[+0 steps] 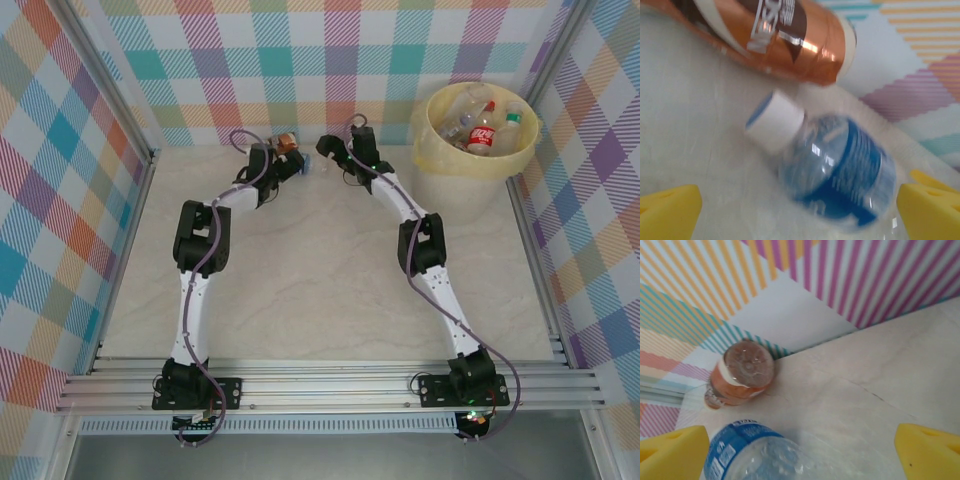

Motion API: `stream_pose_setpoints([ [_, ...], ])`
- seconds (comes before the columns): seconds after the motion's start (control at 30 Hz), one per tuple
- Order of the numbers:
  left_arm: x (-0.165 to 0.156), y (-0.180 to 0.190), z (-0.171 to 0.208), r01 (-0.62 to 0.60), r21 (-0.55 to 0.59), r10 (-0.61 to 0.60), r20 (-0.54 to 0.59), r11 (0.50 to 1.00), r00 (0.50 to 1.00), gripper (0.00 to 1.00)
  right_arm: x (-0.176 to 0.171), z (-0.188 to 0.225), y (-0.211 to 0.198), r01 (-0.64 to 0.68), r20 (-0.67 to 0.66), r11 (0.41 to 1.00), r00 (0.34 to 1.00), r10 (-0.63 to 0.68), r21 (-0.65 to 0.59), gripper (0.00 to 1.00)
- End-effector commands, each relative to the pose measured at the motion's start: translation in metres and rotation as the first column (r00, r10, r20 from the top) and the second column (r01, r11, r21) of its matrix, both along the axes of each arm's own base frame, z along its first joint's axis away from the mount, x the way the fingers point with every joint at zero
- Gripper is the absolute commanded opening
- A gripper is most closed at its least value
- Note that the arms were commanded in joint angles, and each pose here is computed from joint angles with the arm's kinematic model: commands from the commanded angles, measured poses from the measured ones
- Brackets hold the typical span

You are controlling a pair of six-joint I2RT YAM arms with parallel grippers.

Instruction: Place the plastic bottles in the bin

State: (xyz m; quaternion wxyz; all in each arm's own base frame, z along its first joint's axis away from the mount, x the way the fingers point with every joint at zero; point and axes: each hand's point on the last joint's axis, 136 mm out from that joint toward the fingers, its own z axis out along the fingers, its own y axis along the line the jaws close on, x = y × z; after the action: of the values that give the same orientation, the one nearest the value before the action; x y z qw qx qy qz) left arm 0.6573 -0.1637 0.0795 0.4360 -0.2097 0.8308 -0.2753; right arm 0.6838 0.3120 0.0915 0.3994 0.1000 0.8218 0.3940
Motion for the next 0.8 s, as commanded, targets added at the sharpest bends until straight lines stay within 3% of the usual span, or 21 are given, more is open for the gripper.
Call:
stream_pose_setpoints([
  [0.0, 0.029, 0.030, 0.029, -0.062, -0.040, 0.066, 0.098, 0.997, 0.993, 1.00, -0.004, 0.014, 0.022, -0.090, 0.067, 0.993, 0.994, 0.085, 0.077, 0.95],
  [0.23, 0.031, 0.051, 0.008, -0.142, -0.095, 0.144, 0.012, 0.985, 0.989, 1.00, -0.021, 0.012, 0.044, -0.190, 0.044, 0.975, 0.982, 0.186, 0.113, 0.93],
  [0.47, 0.000, 0.038, -0.028, -0.200, -0.312, 0.152, -0.171, 0.929, 0.973, 1.00, -0.071, 0.012, 0.082, -0.365, -0.021, 0.930, 0.930, 0.366, 0.041, 0.92],
  [0.77, -0.035, 0.029, -0.042, -0.260, -0.492, 0.136, -0.274, 0.831, 0.952, 1.00, -0.145, -0.014, 0.112, -0.499, -0.069, 0.822, 0.863, 0.501, -0.273, 1.00],
])
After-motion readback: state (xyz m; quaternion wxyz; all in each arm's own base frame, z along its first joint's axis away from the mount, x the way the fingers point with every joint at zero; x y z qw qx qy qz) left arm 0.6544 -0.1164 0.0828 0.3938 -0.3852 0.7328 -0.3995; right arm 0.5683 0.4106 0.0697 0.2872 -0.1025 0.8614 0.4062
